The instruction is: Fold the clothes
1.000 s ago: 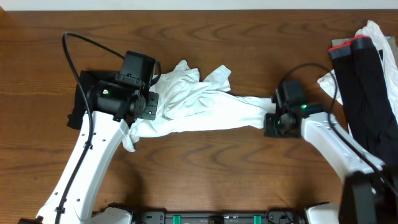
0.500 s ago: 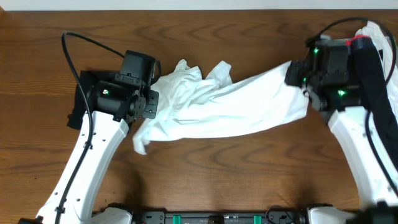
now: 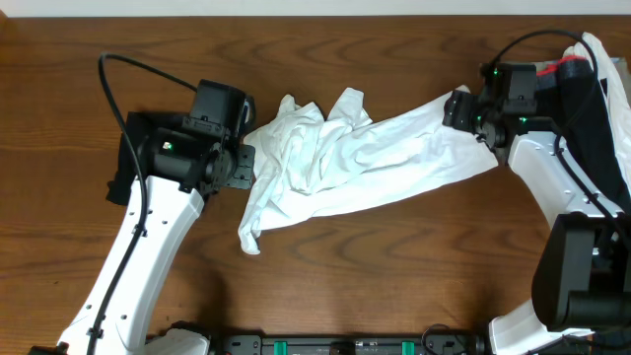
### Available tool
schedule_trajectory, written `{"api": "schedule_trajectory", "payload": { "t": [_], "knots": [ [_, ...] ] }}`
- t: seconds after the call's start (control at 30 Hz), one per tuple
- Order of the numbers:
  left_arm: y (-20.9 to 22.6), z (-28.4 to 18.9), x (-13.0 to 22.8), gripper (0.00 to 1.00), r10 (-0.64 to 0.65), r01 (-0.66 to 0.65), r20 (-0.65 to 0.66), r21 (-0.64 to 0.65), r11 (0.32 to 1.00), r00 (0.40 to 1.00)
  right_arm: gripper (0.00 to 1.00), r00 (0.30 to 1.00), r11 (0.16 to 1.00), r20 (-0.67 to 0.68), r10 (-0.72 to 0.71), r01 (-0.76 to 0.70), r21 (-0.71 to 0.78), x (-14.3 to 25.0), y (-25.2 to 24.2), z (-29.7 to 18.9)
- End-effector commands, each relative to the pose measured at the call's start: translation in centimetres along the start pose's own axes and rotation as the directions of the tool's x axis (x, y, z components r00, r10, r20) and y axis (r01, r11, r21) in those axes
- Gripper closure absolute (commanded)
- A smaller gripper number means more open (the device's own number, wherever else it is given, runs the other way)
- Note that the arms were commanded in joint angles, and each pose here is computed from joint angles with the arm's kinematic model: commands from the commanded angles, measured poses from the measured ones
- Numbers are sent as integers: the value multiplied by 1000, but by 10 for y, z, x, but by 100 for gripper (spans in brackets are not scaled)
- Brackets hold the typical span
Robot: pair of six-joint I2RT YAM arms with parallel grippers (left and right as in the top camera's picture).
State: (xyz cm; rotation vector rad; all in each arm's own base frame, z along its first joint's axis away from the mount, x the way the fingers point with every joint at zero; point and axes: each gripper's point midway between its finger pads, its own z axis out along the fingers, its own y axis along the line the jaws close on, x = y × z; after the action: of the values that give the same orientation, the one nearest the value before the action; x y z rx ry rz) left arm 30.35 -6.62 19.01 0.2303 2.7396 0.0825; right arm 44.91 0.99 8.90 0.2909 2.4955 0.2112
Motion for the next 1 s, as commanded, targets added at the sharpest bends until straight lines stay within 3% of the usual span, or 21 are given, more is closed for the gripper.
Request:
{"api": "schedule_trajectory", "payload": {
  "t": [0.0, 0.3, 0.6, 0.7, 0.77, 0.8, 0.97],
  "knots": [
    [-13, 3, 11, 45, -58, 62, -49, 77, 995, 997, 19, 1000, 1000, -24, -10, 10, -22, 1, 3, -18],
    [-24, 58, 84, 44, -198, 223, -314, 46, 974, 928, 19, 946, 999, -322, 28, -32, -8, 73, -1, -38],
    [-30, 116, 122, 40, -240, 266, -331, 34, 963, 912, 18, 919, 999, -393, 41, -42, 8, 91, -3, -45],
    [-32, 128, 120, 55, -243, 268, -303, 45, 962, 921, 18, 916, 999, -400, 43, -42, 10, 93, -4, -46],
    [-34, 129, 118, 87, -242, 271, -301, 58, 961, 922, 18, 913, 999, -405, 44, -43, 13, 94, -4, -46],
    [-38, 127, 116, 94, -242, 277, -303, 79, 958, 922, 18, 912, 999, -409, 46, -44, 14, 95, -4, -47],
    [-45, 95, 90, 94, -222, 270, -273, 153, 951, 936, 18, 906, 999, -421, 41, -33, 25, 98, -7, -48]
  ]
}}
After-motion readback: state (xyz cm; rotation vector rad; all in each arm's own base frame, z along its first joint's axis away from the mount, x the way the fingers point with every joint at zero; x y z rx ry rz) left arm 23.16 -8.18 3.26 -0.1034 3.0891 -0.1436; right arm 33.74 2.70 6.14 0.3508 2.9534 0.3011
